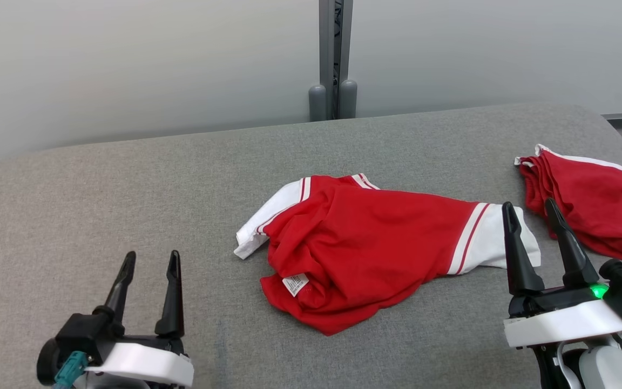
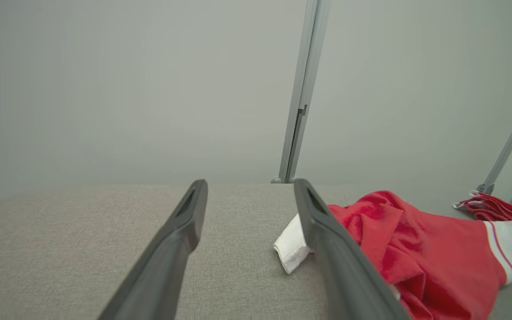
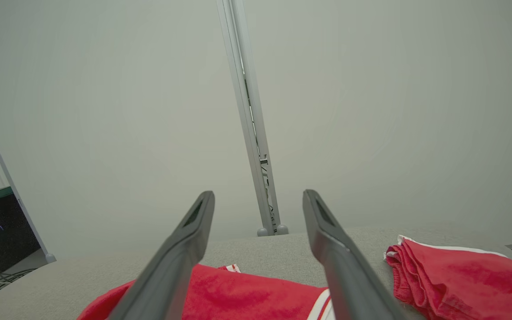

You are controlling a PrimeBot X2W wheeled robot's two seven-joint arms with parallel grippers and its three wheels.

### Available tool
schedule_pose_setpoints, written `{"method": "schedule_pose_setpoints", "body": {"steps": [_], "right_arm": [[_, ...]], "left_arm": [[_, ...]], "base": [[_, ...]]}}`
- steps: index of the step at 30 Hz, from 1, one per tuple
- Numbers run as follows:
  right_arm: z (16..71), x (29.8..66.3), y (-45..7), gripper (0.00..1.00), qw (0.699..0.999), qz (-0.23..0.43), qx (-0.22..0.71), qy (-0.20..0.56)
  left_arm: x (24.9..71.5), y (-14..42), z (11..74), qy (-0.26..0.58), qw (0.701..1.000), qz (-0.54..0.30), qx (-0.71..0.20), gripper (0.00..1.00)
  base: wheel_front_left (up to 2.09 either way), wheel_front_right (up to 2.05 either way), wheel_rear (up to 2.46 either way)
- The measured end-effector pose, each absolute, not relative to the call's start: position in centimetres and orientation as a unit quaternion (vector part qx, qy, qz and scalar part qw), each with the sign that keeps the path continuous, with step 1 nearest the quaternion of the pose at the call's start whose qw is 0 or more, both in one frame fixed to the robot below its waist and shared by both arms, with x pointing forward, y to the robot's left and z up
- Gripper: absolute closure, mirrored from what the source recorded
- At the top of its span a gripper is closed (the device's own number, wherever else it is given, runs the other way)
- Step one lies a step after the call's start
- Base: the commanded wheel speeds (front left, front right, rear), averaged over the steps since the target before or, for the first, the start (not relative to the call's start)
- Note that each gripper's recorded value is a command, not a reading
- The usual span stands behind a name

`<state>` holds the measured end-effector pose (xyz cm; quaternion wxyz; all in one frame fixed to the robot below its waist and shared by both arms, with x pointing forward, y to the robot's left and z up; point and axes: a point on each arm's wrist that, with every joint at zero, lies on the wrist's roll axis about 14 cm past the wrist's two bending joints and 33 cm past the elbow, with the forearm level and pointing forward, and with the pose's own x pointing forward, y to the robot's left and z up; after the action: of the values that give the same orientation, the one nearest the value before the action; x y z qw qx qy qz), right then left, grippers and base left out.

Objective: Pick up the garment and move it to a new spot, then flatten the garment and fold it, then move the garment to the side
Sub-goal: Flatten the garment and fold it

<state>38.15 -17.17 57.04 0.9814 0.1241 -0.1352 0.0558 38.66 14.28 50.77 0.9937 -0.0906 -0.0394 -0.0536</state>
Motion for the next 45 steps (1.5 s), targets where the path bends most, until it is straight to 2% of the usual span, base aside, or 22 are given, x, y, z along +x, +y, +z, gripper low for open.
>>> {"method": "schedule_pose_setpoints", "body": {"steps": [10,23,32,33,35,36,45], "right_arm": [[57.1,37.9,-17.3,0.00,0.982,0.055,0.123,-0.135],[56.7,37.7,-18.9,0.00,0.984,0.035,0.115,-0.132],[55.9,37.8,-20.1,0.00,0.986,0.015,0.111,-0.121],[55.9,37.8,-20.2,0.00,0.986,0.013,0.111,-0.121],[55.8,37.8,-20.3,0.00,0.987,0.012,0.110,-0.119],[55.7,37.8,-20.3,0.00,0.987,0.011,0.110,-0.119],[56.0,37.8,-19.8,0.00,0.986,0.019,0.112,-0.123]], "left_arm": [[37.8,10.4,45.3,0.076,0.983,-0.119,-0.119,0.00],[37.7,5.1,39.5,0.277,0.933,-0.211,-0.096,0.00],[38.3,2.2,38.2,0.321,0.907,-0.253,-0.098,0.00],[38.2,2.1,37.8,0.330,0.904,-0.255,-0.098,0.17],[38.2,2.0,37.4,0.340,0.900,-0.256,-0.093,0.65],[38.4,2.1,37.4,0.337,0.901,-0.255,-0.095,1.00],[39.7,3.8,39.9,0.292,0.920,-0.241,-0.099,1.00]], "base": [[0.00,0.00,0.00],[0.00,0.00,0.00],[0.00,0.00,0.00],[0.00,0.00,0.00],[0.00,0.00,0.00],[0.00,0.00,0.00],[0.00,0.00,0.00]]}}
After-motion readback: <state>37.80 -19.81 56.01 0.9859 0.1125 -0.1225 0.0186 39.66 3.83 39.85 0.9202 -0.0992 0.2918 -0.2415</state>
